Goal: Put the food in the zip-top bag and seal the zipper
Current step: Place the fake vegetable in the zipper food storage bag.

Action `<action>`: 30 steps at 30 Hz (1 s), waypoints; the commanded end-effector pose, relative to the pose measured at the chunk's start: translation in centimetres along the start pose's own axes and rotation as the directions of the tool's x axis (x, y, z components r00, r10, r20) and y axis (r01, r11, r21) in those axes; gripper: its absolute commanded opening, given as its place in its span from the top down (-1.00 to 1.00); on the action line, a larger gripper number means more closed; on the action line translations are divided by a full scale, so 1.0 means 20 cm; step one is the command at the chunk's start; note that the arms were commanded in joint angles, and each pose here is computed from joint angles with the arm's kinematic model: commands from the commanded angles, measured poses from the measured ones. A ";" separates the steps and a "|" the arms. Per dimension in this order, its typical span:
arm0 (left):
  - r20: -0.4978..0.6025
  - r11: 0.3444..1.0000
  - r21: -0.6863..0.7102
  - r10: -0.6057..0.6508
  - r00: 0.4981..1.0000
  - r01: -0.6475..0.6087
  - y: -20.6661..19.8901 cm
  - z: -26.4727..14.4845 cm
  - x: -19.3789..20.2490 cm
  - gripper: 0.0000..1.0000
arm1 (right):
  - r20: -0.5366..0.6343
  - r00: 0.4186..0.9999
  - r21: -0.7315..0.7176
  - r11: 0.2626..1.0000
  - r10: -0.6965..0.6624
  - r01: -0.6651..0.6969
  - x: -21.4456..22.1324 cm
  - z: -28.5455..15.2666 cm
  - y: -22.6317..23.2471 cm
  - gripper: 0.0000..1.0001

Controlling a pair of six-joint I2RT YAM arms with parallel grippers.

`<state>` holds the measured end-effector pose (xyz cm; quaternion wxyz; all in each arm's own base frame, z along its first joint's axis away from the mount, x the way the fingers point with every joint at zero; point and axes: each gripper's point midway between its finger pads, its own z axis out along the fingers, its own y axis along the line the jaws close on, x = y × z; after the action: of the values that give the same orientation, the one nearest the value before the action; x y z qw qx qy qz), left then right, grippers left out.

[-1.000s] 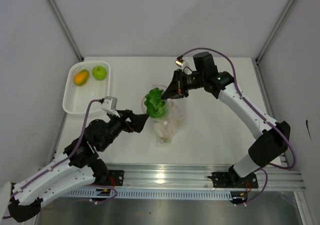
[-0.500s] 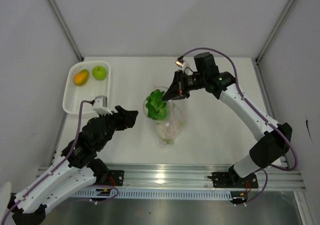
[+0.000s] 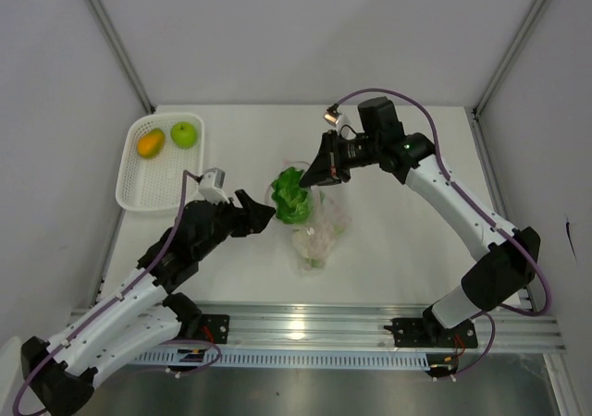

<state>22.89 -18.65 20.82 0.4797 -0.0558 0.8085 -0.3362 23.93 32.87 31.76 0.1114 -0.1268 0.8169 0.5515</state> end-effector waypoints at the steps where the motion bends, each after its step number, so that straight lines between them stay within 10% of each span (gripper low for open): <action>1: 0.028 0.996 0.089 -0.035 0.999 0.032 -0.11 0.00 -0.07 -0.55 | 0.025 0.996 -0.061 0.995 -0.082 0.084 -0.01 -0.05 0.15 1.00; 6: -0.006 0.998 0.054 -0.038 0.999 0.038 -0.07 0.03 -0.03 -0.50 | 0.024 0.996 -0.066 0.994 -0.088 0.089 0.00 -0.04 0.16 1.00; 18: -0.078 0.973 0.225 -0.026 0.997 0.043 -0.24 0.11 -0.03 0.59 | 0.017 0.994 -0.037 0.993 -0.110 0.111 0.00 -0.01 0.15 1.00; 21: -0.044 0.923 0.385 0.007 0.999 0.011 -0.39 0.07 -0.09 0.99 | 0.035 0.992 0.034 0.993 -0.117 0.116 -0.02 -0.01 0.07 1.00; 30: -0.054 0.647 0.761 0.120 0.991 -0.037 -0.89 -0.20 -0.32 0.99 | 0.244 0.934 0.548 0.832 -0.262 0.090 -0.23 -0.37 -0.26 1.00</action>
<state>21.66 -26.57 28.21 0.4102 0.1033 0.7282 -0.5393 27.73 28.99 28.28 0.2142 -0.0911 0.8893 0.3937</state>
